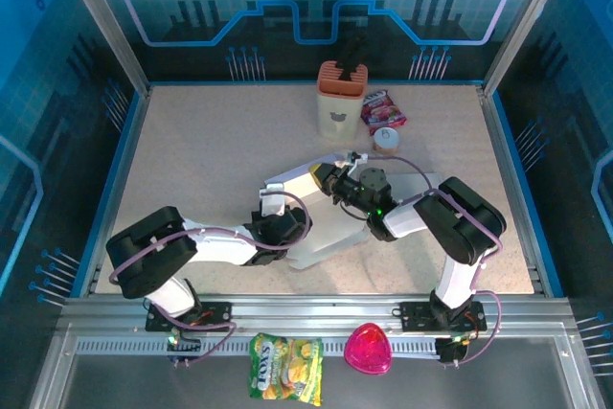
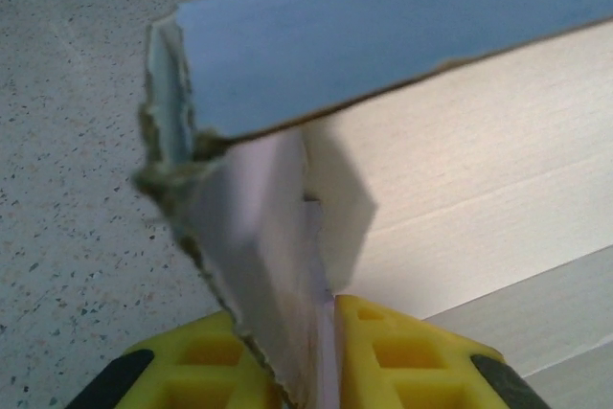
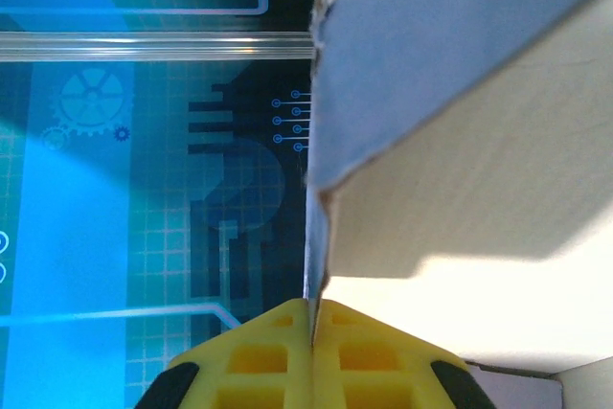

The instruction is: Fold the paper box

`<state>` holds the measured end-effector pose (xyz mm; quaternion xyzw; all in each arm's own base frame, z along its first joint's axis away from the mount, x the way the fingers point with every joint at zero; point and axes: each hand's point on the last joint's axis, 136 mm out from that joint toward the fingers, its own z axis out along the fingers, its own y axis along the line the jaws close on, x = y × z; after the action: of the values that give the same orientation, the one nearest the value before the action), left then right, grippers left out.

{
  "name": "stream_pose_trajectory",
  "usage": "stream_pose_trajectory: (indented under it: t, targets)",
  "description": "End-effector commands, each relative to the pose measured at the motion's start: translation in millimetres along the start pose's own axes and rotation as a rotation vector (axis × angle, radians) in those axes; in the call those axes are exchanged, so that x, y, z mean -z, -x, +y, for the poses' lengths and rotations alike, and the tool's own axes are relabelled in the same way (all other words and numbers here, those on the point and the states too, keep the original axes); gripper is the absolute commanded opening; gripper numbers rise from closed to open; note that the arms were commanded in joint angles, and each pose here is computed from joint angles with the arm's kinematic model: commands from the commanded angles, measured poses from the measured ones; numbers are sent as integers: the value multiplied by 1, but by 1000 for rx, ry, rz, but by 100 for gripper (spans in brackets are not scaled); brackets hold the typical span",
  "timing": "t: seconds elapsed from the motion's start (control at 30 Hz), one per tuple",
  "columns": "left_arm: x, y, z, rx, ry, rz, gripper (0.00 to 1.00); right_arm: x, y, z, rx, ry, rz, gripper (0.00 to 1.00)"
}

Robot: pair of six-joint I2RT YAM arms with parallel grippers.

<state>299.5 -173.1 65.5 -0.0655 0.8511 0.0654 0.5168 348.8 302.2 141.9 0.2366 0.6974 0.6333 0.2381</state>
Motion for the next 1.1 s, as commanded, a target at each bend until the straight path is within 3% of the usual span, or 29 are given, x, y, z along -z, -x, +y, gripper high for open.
stream_pose_trajectory:
  t: [0.0, 0.1, 0.53, 0.57, 0.67, 0.77, 0.93, 1.07]
  targets:
    - [-4, -3, -11, -22, -44, 13, 12, 3, -14, -7, -9, -12, 69, 0]
    - [-5, -4, -9, -23, -34, 12, 0, 3, -13, -8, -9, -12, 68, 0]
    - [0, 2, 15, 25, 198, 48, 0, 4, -21, -7, -18, -37, 69, 0]
    - [0, 1, 17, 20, 203, 48, 0, 6, -21, -6, -17, -41, 68, 6]
    - [3, 5, 20, 7, 204, 37, 0, 14, -20, 2, 5, -50, 60, 38]
    - [6, 13, 23, -24, 197, 18, 0, 28, -18, 21, 59, -65, 54, 59]
    - [10, 28, 21, -83, 138, -21, 0, 64, -8, 47, 193, -146, 17, 75]
    - [6, 34, 26, -110, 52, -20, 0, 96, 10, 63, 261, -192, -31, 77]
